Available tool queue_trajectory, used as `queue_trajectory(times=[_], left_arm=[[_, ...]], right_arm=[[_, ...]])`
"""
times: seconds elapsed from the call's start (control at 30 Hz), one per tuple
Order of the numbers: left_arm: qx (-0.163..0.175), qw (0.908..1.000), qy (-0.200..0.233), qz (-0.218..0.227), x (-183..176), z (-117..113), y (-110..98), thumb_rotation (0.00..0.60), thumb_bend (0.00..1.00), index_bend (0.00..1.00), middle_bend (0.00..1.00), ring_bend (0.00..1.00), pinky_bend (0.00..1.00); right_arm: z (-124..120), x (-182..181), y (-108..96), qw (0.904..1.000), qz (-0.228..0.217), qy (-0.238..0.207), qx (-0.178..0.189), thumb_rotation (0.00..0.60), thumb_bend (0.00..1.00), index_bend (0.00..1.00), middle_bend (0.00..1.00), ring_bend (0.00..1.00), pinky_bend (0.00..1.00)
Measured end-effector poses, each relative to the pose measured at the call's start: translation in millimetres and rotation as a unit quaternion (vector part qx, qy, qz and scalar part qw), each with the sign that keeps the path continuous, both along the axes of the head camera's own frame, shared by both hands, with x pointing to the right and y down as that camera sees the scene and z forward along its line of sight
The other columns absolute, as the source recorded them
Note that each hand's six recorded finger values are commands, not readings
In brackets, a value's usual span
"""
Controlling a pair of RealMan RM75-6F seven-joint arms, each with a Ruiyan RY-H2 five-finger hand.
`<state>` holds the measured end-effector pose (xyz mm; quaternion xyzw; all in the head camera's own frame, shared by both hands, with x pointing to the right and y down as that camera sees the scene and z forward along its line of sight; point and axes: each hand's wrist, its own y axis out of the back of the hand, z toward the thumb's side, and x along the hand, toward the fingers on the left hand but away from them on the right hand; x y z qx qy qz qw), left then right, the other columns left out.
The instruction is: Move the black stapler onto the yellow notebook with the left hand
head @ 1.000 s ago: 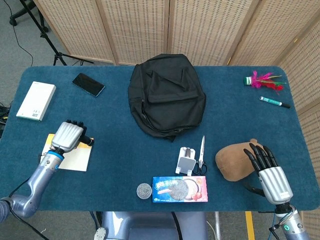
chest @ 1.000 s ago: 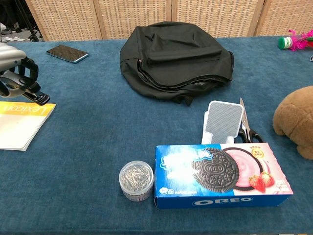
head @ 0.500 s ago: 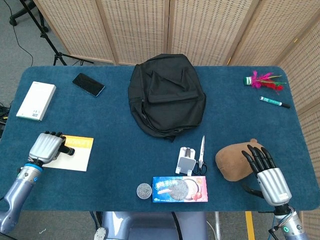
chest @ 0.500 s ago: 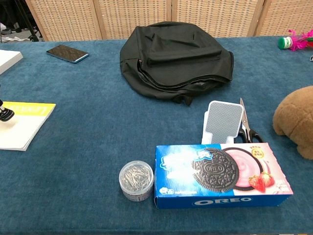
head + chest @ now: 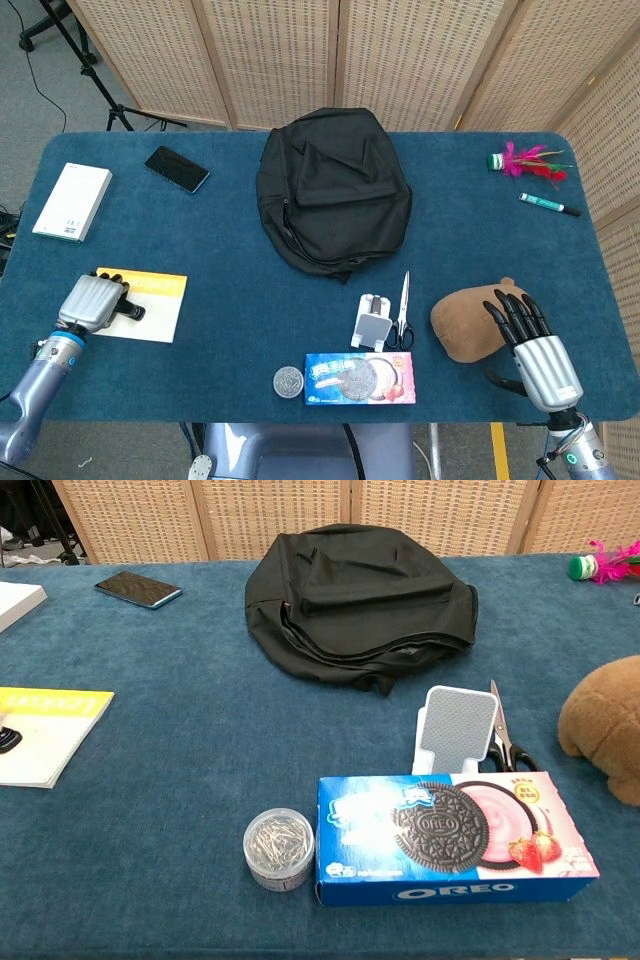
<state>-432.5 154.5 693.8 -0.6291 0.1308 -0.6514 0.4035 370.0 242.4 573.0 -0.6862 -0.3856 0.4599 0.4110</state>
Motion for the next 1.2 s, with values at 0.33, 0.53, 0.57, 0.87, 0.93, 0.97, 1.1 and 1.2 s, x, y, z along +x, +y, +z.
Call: queue_trajectory(times=[0.33, 0.53, 0.57, 0.87, 0.93, 0.97, 1.1, 1.2], left_arm=[[-0.007, 1.0, 0.005, 0.002, 0, -4, -1, 0.6, 0.16, 0.57, 0.21, 0.26, 0.37], [-0.017, 0.9998, 0.007, 0.002, 2, -8, -3, 0.6, 0.06, 0.39, 0.09, 0.15, 0.29], [-0.016, 0.9998, 0.009, 0.0, 2, -10, -4, 0.6, 0.04, 0.37, 0.07, 0.14, 0.28], [-0.003, 0.9994, 0.031, -0.016, 5, -30, -18, 0.6, 0.0, 0.11, 0.0, 0.01, 0.13], [0.0, 0.9992, 0.036, -0.019, 6, -34, -20, 0.6, 0.0, 0.05, 0.0, 0.0, 0.09], [0.003, 0.999, 0.04, -0.022, 7, -36, -22, 0.6, 0.0, 0.04, 0.0, 0.0, 0.07], [0.022, 0.9965, 0.07, -0.04, 12, -47, -29, 0.6, 0.0, 0.0, 0.0, 0.0, 0.02], [0.035, 0.9921, 0.107, -0.057, 18, -56, -33, 0.6, 0.0, 0.0, 0.0, 0.0, 0.0]], right_arm=[[0, 0, -1, 1.0, 0.002, -0.003, 0.005, 0.6, 0.1, 0.0, 0.0, 0.0, 0.0], [0, 0, -1, 1.0, 0.003, -0.005, 0.008, 0.6, 0.1, 0.0, 0.0, 0.0, 0.0], [0, 0, -1, 0.9999, 0.004, -0.006, 0.008, 0.6, 0.1, 0.0, 0.0, 0.0, 0.0], [-1, -1, -1, 0.9999, 0.005, -0.008, 0.011, 0.6, 0.1, 0.0, 0.0, 0.0, 0.0], [-1, -1, -1, 0.9999, 0.005, -0.009, 0.012, 0.6, 0.1, 0.0, 0.0, 0.0, 0.0], [-1, -1, -1, 0.9999, 0.005, -0.009, 0.012, 0.6, 0.1, 0.0, 0.0, 0.0, 0.0], [0, -1, -1, 0.9999, 0.004, -0.009, 0.011, 0.6, 0.1, 0.0, 0.0, 0.0, 0.0], [0, -1, -1, 0.9999, 0.004, -0.008, 0.011, 0.6, 0.1, 0.0, 0.0, 0.0, 0.0]])
